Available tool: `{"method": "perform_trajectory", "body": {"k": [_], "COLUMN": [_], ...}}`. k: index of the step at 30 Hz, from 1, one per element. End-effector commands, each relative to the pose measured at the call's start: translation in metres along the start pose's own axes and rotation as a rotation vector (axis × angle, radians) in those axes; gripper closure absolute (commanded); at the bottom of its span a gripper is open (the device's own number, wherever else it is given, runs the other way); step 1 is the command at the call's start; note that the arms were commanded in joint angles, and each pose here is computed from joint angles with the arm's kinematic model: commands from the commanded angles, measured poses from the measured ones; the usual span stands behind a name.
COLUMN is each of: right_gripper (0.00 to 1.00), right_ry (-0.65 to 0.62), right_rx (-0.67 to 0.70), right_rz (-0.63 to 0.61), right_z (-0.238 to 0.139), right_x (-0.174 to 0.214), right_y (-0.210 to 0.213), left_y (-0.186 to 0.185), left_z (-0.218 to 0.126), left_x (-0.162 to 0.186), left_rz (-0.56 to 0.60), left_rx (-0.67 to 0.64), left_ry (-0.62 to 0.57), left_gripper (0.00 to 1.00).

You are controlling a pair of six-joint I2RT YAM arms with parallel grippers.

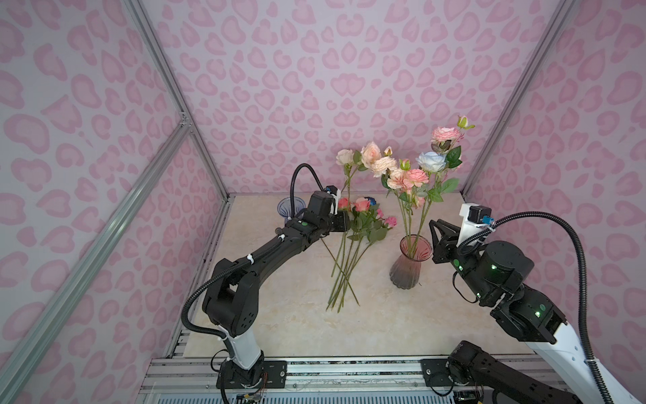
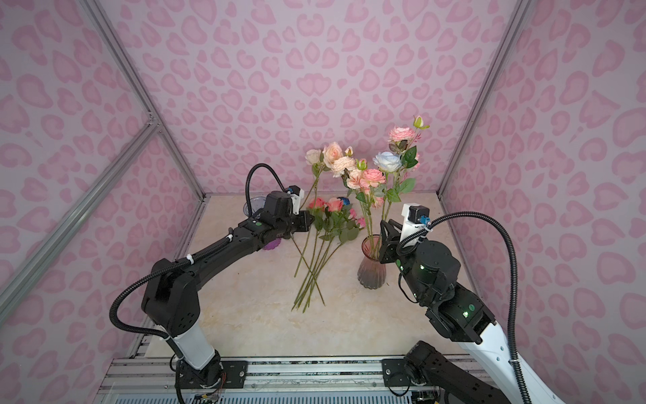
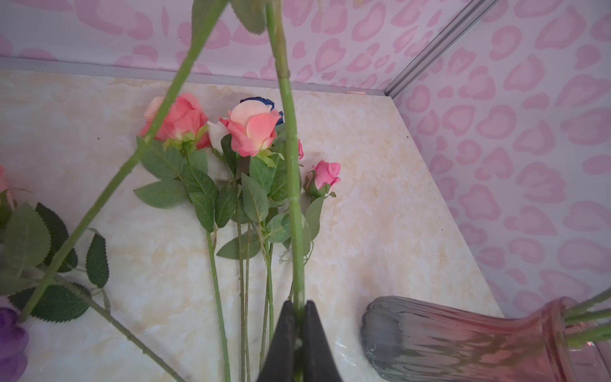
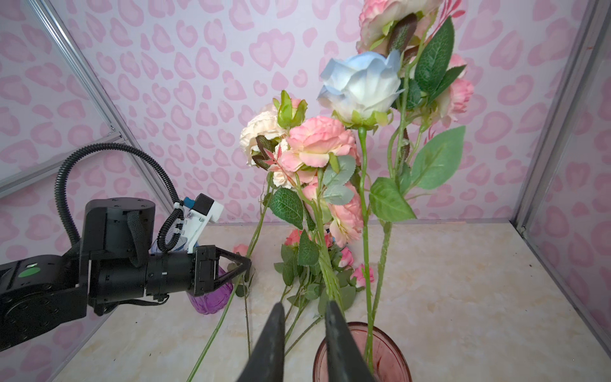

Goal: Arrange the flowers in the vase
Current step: 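Lift the cream rose upright out of the bunch with the left gripper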

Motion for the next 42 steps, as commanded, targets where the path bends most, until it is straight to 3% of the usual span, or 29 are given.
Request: {"method": "perform_trajectory", "body": {"k": [1,8,14,21,26,34,42], "right_gripper": [0.77,0.77,0.77,0.77,0.77,0.77,0.77], "right_ry": [0.004,0.004,0.003,0.002,-0.009,-0.002,-0.014], "right_rx": [0.017,0.013,0.005,0.005,0.017,-0.003,-0.004], "right_rz": [-0.006,-0.008,-0.001,0.005,0.002,0.003,0.005], "right_z": [-0.001,0.003,0.004,0.003,-0.002,0.004,0.002], "right_x": [0.003,0.005,0.004,0.003,0.001,0.003,-0.002], "right_y": [-0.003,-0.001,0.001,0.0,-0.003,0.001,0.002], "left_y": [-0.009,-0.023,-0.038,-0.053,-0.062,-0.082,-0.088], "left_z": [0.003,-0.013,-0.037,-0.055,-0.063,-0.091,-0.117], "left_x": [0.005,0.006,-0.016,-0.056,-0.057,-0.08,-0.092], "left_rz": [-0.036,0.003,0.029,-0.001,-0.04,0.11,0.189], "left_rx": [0.085,0.14,0.155,0.171,0.224,0.259,0.236], "left_ry": [0.053,0.022,-0.069,-0.141,-0.131,-0.22,-0.314], "left_gripper": [0.97,0.97,0.97,0.97,0.97,0.97,0.97]}}
Point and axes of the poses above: each gripper's point midway between its finger pads, its own z axis out along the fingers, its own y axis along the line the jaws close on, x = y × z, the point moved 5 cm from there along -z, back along the fingers, and after that the axes turned 1 degree about -z, right-handed, at the moved point
